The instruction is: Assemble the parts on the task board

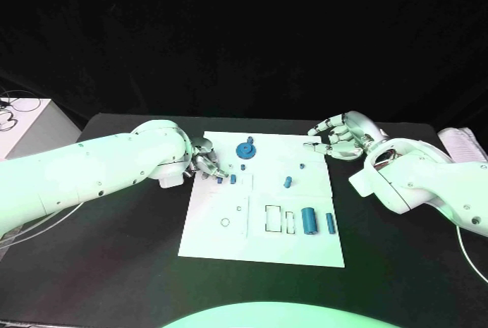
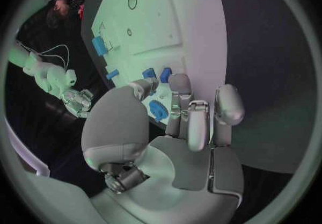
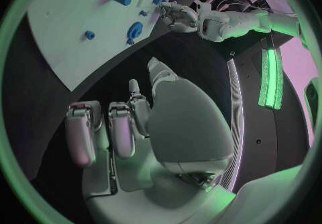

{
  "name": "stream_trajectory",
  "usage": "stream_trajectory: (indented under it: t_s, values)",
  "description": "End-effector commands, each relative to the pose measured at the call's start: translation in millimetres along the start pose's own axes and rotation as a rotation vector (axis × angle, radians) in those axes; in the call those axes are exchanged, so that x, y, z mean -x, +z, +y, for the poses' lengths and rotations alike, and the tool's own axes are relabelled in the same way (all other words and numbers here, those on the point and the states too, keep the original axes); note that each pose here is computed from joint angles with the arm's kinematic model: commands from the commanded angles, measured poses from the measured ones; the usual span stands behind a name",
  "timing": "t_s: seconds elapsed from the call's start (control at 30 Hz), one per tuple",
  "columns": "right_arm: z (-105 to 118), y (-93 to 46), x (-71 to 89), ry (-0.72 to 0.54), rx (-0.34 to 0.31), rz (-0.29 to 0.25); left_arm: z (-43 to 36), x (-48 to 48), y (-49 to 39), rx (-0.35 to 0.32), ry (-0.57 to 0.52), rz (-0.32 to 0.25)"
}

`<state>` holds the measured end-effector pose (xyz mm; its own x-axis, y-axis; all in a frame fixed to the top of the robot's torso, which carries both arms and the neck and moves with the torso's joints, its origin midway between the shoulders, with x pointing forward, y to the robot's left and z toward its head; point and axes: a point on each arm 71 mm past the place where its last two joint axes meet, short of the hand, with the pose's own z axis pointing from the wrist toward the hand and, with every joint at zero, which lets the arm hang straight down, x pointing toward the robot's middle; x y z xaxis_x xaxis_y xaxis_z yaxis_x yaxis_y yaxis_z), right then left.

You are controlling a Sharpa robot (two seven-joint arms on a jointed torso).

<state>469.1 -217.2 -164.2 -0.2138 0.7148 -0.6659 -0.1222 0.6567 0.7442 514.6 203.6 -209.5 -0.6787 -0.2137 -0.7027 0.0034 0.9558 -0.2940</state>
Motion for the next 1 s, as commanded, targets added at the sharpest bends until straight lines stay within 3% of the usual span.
stream_trajectory:
  t_s: [0.03, 0.37, 0.5, 0.6, 0.73, 0.87, 1.0]
  values:
    - [1, 0.0, -0.9, -0.005, 0.016, 0.008, 1.1, 0.4, -0.8, -0.005, -0.038, -0.015]
    - [1, 0.3, -1.0, -0.005, 0.015, 0.007, -3.7, 11.9, -9.4, -0.048, -0.151, -0.088]
    - [1, 0.3, -0.8, -0.006, 0.015, 0.006, -7.0, 15.5, -13.1, -0.097, -0.195, -0.127]
    - [0, 0.3, -0.4, -0.006, 0.014, 0.005, -13.7, 18.7, -16.4, -0.186, -0.24, -0.171]
    - [-1, 0.2, 0.4, -0.006, 0.012, 0.002, -28.5, 21.7, -21.0, -0.354, -0.233, -0.264]
    - [-1, 0.3, 0.9, -0.006, 0.012, 0.0, -41.7, 15.9, -22.8, -0.486, -0.142, -0.349]
    - [-1, 0.5, 0.8, -0.007, 0.012, 0.001, -48.6, 8.1, -21.4, -0.543, -0.045, -0.4]
